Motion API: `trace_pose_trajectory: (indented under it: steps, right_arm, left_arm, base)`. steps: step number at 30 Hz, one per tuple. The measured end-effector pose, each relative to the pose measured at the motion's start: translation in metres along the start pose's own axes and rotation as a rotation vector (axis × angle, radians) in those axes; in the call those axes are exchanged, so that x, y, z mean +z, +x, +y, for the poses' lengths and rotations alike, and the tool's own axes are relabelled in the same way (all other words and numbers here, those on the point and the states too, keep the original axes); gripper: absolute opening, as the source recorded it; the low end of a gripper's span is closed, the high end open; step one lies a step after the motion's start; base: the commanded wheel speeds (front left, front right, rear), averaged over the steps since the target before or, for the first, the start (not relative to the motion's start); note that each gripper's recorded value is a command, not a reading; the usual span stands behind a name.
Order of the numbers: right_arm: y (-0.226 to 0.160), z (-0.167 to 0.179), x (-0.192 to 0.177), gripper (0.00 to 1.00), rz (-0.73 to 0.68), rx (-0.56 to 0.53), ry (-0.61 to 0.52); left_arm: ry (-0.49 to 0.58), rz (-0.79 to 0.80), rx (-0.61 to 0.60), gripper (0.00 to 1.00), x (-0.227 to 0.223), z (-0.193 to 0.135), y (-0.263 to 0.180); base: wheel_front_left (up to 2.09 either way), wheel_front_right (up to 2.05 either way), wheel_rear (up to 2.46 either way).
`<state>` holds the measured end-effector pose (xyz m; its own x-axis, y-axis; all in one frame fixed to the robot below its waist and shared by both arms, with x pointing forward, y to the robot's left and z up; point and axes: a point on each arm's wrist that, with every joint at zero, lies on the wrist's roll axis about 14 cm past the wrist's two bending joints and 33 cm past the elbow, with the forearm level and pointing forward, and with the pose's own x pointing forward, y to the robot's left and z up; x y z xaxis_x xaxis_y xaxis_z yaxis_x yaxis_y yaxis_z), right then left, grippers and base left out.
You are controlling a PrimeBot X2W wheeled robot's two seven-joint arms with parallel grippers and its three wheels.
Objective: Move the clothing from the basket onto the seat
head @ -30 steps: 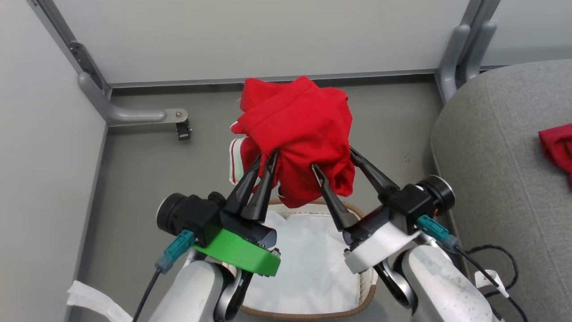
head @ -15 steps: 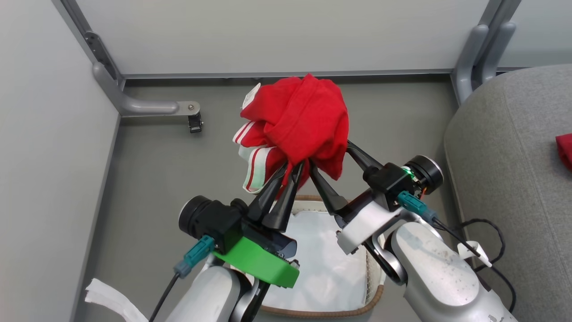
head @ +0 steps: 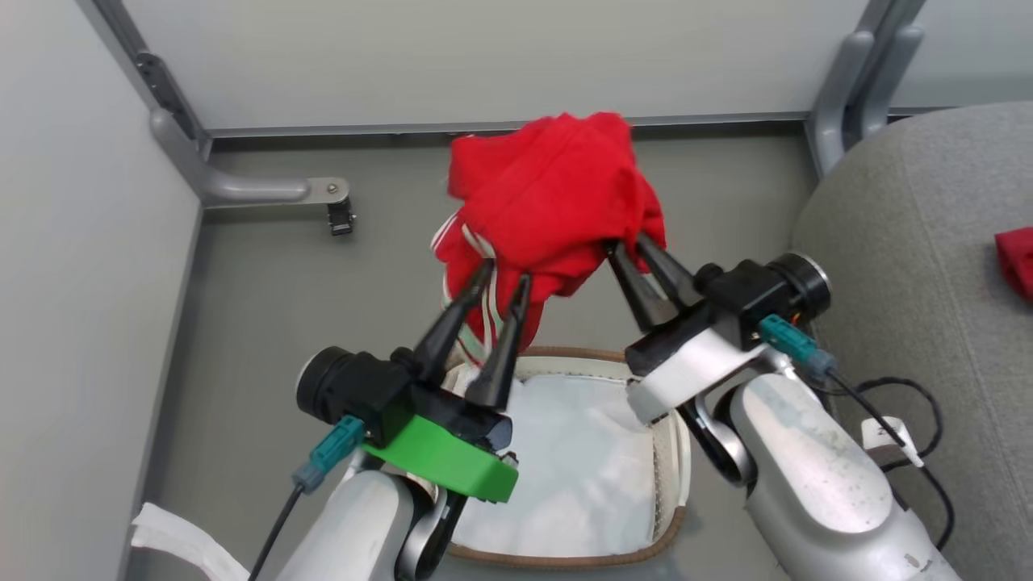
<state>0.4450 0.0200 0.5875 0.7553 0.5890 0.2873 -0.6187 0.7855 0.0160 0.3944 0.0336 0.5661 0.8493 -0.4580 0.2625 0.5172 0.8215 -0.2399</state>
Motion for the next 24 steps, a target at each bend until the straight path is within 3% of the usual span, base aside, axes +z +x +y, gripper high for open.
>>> trace_pose_trajectory:
  steps: [10, 24]
  right_arm:
    - [-0.044, -0.059, 0.016, 0.0, -0.025, -0.204, -0.039]
    - [-0.144, -0.139, 0.043, 0.0, -0.023, -0.547, -0.125]
  left_arm:
    - [0.005, 0.045, -0.065, 1.0, -0.021, -0.01, 0.016]
    - [-0.069, 0.151, -0.32, 1.0, -0.075, -0.082, 0.049]
  base:
    - [0.0, 0.0, 0.0]
    - [0.0, 0.0, 0.0]
